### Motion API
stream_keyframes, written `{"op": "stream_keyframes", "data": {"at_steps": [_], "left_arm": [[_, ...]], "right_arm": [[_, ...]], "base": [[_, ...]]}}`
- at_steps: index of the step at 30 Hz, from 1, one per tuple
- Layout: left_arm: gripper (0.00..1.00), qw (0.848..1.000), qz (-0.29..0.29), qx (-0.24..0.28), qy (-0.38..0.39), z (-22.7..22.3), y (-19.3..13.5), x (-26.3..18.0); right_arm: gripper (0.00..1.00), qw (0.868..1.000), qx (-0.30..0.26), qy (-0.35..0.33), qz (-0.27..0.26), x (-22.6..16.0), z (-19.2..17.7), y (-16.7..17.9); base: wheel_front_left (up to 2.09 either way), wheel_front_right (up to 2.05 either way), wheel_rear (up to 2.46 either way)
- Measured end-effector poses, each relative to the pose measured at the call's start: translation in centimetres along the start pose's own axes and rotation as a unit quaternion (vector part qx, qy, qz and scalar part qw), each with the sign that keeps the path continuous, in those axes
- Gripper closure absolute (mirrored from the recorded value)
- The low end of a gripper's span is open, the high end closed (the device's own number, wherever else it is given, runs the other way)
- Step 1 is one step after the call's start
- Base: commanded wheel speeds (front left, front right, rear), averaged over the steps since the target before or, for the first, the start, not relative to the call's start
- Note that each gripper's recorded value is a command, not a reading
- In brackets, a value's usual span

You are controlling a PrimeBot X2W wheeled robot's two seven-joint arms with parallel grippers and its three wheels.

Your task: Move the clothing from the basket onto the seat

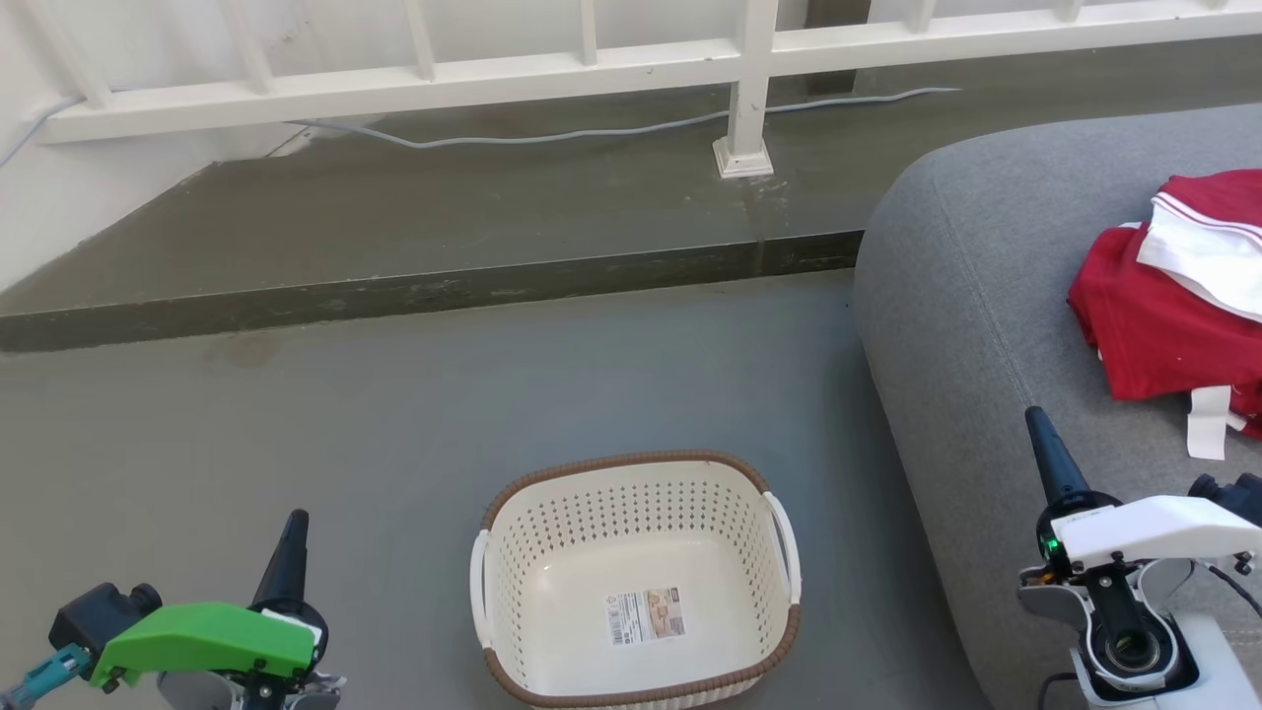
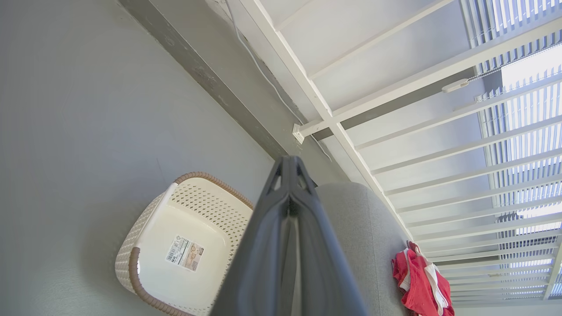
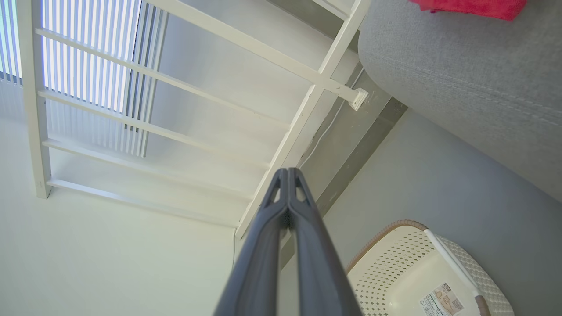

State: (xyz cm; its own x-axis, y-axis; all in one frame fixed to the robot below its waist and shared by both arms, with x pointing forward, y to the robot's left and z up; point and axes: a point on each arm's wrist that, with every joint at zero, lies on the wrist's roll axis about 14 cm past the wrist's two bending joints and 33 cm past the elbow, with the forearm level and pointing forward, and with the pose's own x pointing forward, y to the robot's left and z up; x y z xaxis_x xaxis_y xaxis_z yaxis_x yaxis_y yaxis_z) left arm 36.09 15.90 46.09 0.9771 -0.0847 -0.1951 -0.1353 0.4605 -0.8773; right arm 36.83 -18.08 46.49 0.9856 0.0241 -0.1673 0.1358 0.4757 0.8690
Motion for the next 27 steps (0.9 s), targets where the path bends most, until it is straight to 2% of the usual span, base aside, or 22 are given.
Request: {"op": "stream_keyframes", "data": {"at_steps": [14, 27], "left_arm": [[1.0, 0.996, -0.008, -0.087, -0.01, 1.1, 0.1, 0.2], [1.0, 0.984, -0.023, -0.177, -0.023, 2.0, -0.1, 0.4]], "right_arm": [[1.0, 0.995, 0.096, -0.008, 0.002, 0.0, 0.8, -0.4], [1.0, 0.983, 0.183, -0.024, 0.018, 0.3, 2.1, 0.0]], "base": [[0.0, 0.0, 0.0], [0.0, 0.0, 0.0]]}}
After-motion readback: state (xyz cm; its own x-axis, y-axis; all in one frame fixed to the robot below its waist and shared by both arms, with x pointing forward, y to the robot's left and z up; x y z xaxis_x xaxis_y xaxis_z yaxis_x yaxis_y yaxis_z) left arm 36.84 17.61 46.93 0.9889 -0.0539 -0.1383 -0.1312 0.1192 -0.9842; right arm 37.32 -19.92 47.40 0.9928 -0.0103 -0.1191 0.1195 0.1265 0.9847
